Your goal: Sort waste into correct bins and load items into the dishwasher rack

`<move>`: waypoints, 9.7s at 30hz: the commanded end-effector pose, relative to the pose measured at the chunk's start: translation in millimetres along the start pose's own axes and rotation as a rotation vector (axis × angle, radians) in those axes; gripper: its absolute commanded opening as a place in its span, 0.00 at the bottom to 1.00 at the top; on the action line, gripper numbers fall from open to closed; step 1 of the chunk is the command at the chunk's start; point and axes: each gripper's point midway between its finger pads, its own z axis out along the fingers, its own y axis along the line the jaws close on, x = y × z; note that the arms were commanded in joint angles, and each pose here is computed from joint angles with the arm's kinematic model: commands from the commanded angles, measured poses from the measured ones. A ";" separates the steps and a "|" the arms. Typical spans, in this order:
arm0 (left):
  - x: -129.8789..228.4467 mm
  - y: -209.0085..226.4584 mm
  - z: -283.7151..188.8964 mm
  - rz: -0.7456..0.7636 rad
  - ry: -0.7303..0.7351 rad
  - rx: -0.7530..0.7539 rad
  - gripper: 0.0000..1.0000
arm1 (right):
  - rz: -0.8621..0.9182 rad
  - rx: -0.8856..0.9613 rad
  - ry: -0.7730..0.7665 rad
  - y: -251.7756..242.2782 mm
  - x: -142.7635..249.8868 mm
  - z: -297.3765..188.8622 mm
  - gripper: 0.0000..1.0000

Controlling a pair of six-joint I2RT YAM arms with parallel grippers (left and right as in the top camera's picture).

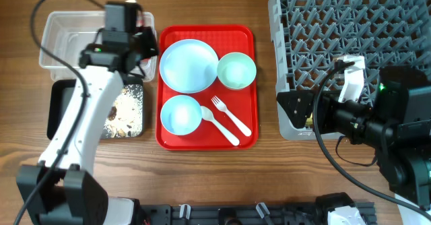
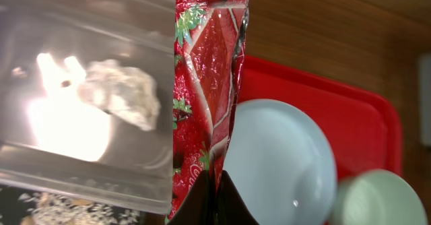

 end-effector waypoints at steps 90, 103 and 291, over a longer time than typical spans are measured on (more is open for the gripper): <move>72.6 -4.1 -216.5 0.176 -0.659 0.459 1.00 | 0.099 0.261 0.263 -137.0 -25.6 193.8 1.00; 135.4 40.4 -153.7 0.136 -0.737 0.404 1.00 | 0.098 0.261 0.263 -137.0 -25.6 193.8 1.00; 154.7 48.7 -104.0 0.129 -0.749 0.398 1.00 | -0.205 0.466 0.024 -111.5 -12.5 121.8 0.17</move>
